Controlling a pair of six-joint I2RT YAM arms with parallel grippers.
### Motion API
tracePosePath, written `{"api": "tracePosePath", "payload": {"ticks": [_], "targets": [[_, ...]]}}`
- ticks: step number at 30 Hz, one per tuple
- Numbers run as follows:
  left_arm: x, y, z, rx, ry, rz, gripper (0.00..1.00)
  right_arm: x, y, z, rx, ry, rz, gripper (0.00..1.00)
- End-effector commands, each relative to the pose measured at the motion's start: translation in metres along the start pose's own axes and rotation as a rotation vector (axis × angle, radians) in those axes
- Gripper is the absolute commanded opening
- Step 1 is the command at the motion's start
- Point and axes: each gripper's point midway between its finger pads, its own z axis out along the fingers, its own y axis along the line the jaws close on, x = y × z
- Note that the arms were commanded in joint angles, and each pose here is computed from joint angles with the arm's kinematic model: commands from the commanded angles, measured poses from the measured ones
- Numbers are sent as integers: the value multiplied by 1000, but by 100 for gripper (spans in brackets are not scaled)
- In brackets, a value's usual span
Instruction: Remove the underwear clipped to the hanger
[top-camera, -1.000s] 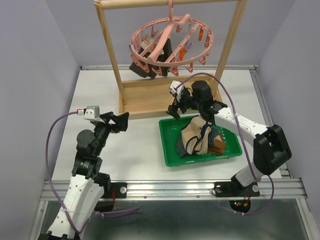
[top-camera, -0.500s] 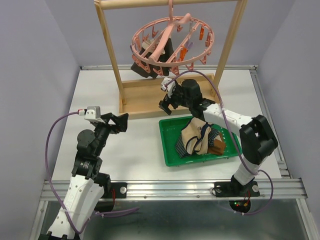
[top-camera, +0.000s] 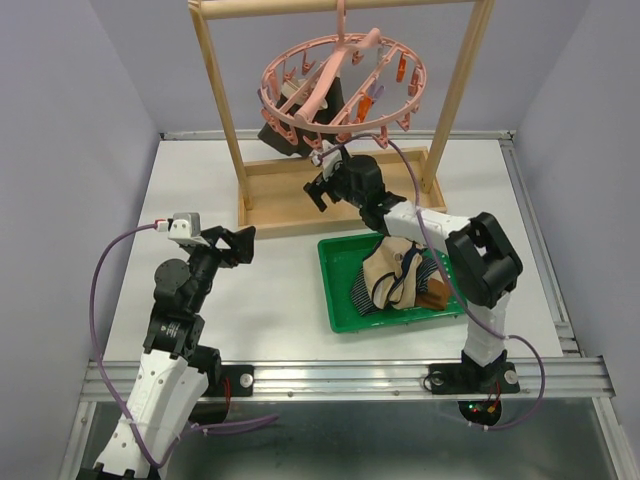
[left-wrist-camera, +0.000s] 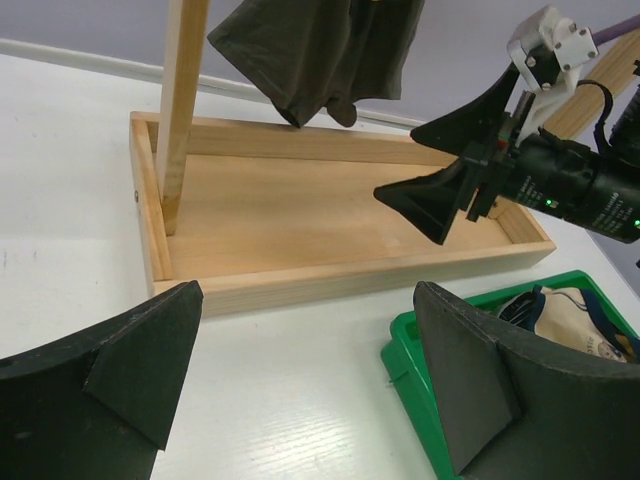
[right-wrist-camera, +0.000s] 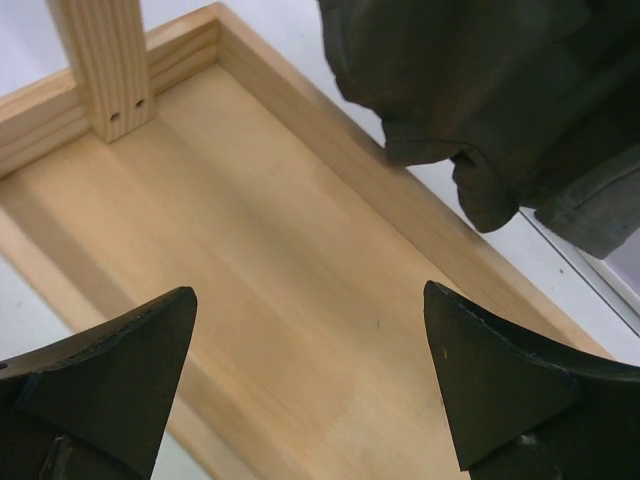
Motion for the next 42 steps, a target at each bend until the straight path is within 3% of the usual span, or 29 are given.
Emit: {"api": "tracePosePath", "payload": {"ticks": [1,6,14,20,29,30,31,32,35,36,39,40,42], "targets": [[-20,-5,1,6,-55,21,99,-63,-31,21,126,-181,57,100],[-21,-3,-1,-6,-63,19,99,-70,-37,43,205,-218,73,100],[-20,0,0,-17,-60,16,99,-43,-32,67,273,-193,12,100],[-16,0,3,-13,-41,16,99,-25,-53,89,471,-201,17,100],[-15,1,3,-21,-41,13,99,-54,-72,119,581,-346,-24,100],[-15,1,3,-22,-40,13,99,-37,-69,128,599,-324,-32,100],[-15,2,3,-24,-39,13,99,-54,-76,127,633,-367,-30,100],[-14,1,3,-23,-37,13,99,-37,-75,134,657,-344,-51,100],[-15,2,2,-26,-40,11,99,-49,-81,139,692,-388,-78,100],[-15,2,2,-25,-40,11,99,-35,-78,147,688,-377,-87,96],[-15,2,2,-27,-37,10,99,-44,-79,150,689,-416,-104,85],[-15,2,2,-27,-39,8,99,-43,-78,152,678,-420,-109,74],[-15,2,2,-28,-36,7,99,-44,-78,152,665,-424,-104,60]]}}
